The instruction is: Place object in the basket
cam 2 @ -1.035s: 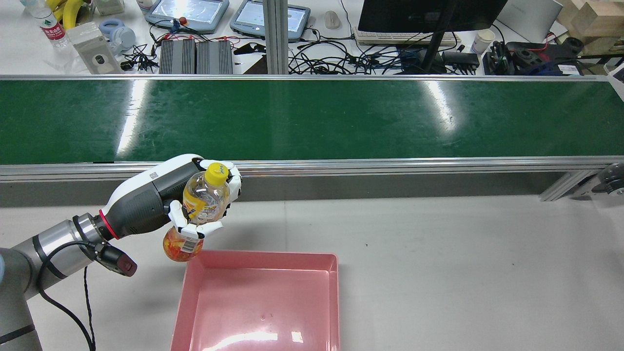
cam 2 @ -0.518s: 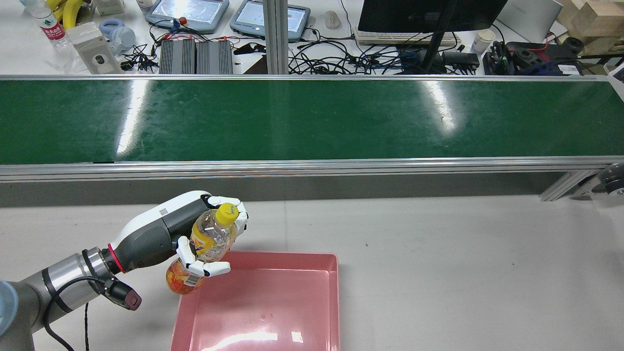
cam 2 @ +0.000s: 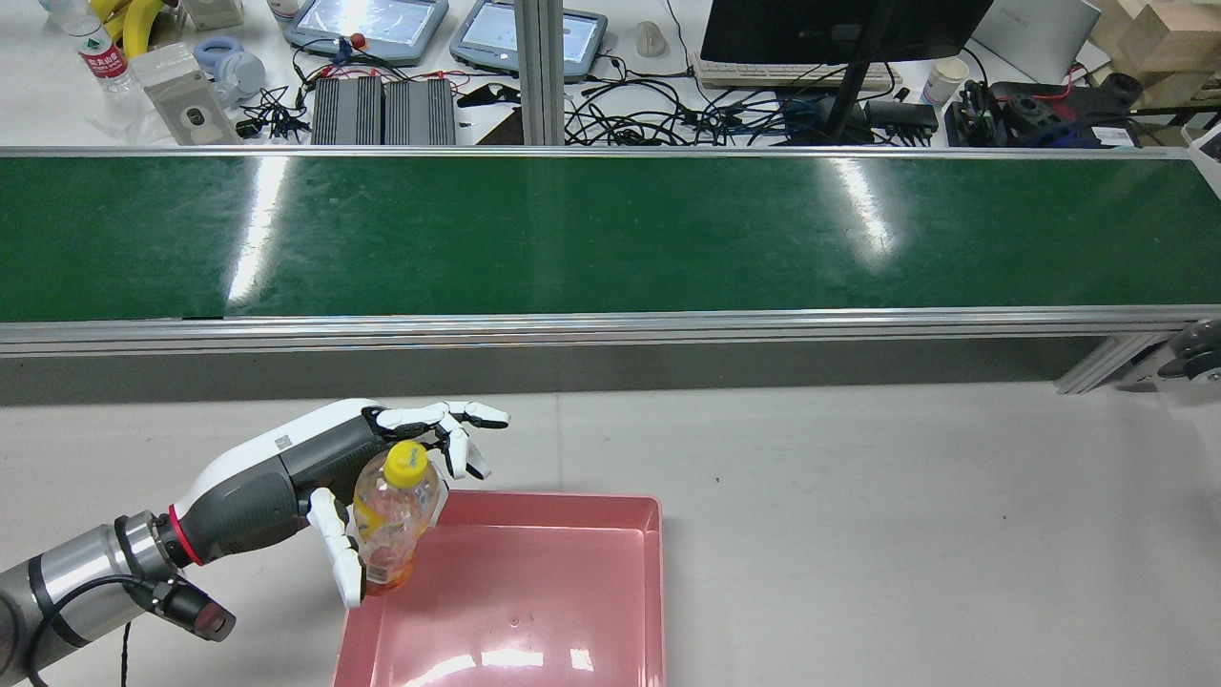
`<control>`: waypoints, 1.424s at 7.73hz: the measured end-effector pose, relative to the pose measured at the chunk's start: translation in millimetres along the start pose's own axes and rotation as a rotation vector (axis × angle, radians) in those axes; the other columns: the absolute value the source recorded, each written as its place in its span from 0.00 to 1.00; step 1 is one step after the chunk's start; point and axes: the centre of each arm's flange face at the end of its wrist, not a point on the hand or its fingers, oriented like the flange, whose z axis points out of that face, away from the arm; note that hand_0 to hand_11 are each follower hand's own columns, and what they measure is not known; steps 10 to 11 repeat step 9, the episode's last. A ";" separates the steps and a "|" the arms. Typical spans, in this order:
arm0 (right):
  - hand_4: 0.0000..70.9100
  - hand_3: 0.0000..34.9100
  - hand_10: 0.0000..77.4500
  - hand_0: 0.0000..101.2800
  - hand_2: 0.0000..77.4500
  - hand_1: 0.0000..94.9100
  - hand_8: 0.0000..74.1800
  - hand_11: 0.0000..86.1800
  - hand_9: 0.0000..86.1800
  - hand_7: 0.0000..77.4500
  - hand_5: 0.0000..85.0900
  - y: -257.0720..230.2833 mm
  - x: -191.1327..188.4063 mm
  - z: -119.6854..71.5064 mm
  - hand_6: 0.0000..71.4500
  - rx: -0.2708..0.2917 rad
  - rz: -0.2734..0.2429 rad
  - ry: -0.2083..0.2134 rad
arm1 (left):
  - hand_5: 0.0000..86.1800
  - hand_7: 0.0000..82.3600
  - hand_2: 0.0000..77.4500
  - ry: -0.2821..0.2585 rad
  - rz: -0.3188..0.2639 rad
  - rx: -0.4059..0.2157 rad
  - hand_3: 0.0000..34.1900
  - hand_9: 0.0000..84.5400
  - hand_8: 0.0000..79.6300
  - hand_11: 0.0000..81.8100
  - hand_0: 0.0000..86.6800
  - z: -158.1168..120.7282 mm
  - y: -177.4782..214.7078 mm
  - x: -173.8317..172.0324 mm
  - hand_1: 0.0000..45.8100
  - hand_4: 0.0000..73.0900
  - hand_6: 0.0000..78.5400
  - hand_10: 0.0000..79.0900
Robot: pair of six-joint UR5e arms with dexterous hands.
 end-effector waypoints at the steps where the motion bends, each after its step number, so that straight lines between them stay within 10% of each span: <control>1: 0.00 0.00 0.00 0.00 0.01 0.00 0.00 0.00 0.00 0.01 0.00 -0.2 0.0 0.0 0.00 0.000 -0.001 0.000 | 0.45 0.12 0.00 0.010 -0.004 -0.006 0.00 0.26 0.20 0.51 0.59 -11.2 0.6 2.2 0.02 0.33 0.07 0.37; 2: 0.00 0.00 0.00 0.00 0.01 0.00 0.00 0.00 0.00 0.01 0.00 -0.3 0.0 0.0 0.00 0.001 0.000 0.000 | 0.45 0.12 0.00 0.006 -0.016 -0.015 0.00 0.26 0.20 0.51 0.60 -15.8 4.2 -4.4 0.01 0.33 0.07 0.37; 4: 0.00 0.00 0.00 0.00 0.01 0.00 0.00 0.00 0.00 0.01 0.00 -0.4 0.0 0.0 0.00 0.001 0.000 0.000 | 0.18 0.01 0.00 -0.010 -0.034 -0.025 0.00 0.06 0.05 0.19 0.61 -17.4 9.2 -17.6 0.01 0.22 0.01 0.14; 11: 0.00 0.00 0.00 0.00 0.01 0.00 0.00 0.00 0.00 0.01 0.00 -0.4 0.0 0.0 0.00 0.001 0.001 0.000 | 0.16 0.03 0.00 -0.007 -0.048 -0.041 0.00 0.06 0.05 0.18 0.63 -16.2 12.4 -20.3 0.01 0.17 0.03 0.12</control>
